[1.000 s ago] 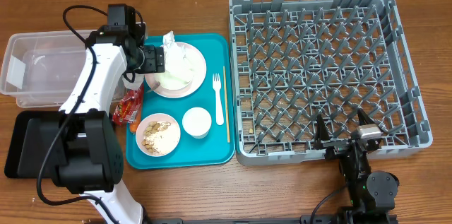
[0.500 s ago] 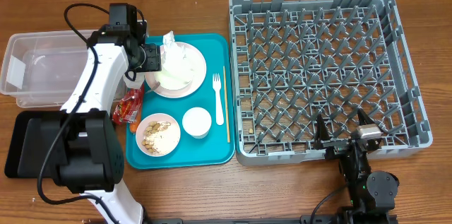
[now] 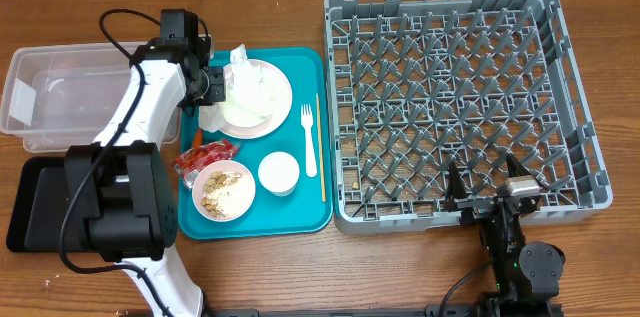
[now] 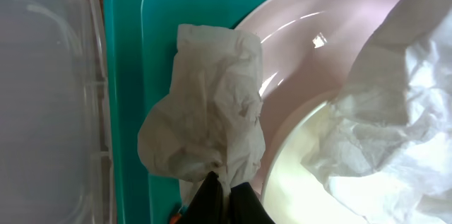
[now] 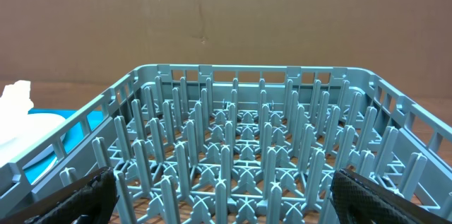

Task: Sort waste into correct bins and load items into the dishwasher
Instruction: 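Carry the tissue left and release it into the clear bin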

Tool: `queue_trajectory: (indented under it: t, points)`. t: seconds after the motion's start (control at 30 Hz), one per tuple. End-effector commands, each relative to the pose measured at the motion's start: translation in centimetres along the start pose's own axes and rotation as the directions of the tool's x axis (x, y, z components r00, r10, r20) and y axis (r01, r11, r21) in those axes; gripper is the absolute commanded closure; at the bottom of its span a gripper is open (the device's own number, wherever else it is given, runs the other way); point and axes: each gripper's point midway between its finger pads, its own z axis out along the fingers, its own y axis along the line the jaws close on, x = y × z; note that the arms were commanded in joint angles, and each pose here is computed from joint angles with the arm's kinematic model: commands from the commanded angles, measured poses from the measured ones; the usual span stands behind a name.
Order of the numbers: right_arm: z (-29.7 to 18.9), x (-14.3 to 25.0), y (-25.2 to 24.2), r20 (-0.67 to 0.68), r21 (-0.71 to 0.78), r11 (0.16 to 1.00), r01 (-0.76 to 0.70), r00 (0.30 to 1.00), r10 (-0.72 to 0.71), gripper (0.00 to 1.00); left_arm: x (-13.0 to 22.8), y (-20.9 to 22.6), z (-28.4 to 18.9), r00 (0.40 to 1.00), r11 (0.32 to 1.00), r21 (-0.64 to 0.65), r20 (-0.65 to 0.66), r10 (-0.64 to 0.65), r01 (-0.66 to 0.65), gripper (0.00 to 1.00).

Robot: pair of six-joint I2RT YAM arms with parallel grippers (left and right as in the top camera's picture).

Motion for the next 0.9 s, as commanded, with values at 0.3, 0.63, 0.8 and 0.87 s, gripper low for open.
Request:
queue_trajectory:
  t: [0.3,0.63,0.8,0.87]
  points:
    - [0.0,0.2,-0.1,0.005,0.006,1.000,-0.003,1.000,0.003,0.00,-5.4,-0.2,-7.9,0.995,1.000,-0.015,0.097,0.013,-0.011,0.96]
    - [0.0,0.2,-0.1,0.005,0.006,1.000,-0.003,1.000,0.003,0.00,-8.1,4.3,-13.7,0.959,0.975,-0.035,0.188,-0.211,0.221,0.96]
    - [0.0,0.2,-0.1,0.005,0.006,1.000,-0.003,1.000,0.003,0.00,-8.7,11.7,-14.3,0.880,0.901,-0.082,0.271,-0.390,0.425,0.96]
    - [0.0,0.2,-0.1,0.005,0.006,1.000,-0.003,1.000,0.003,0.00,-8.6,14.4,-14.6,0.847,0.871,-0.087,0.296,-0.441,0.483,0.96]
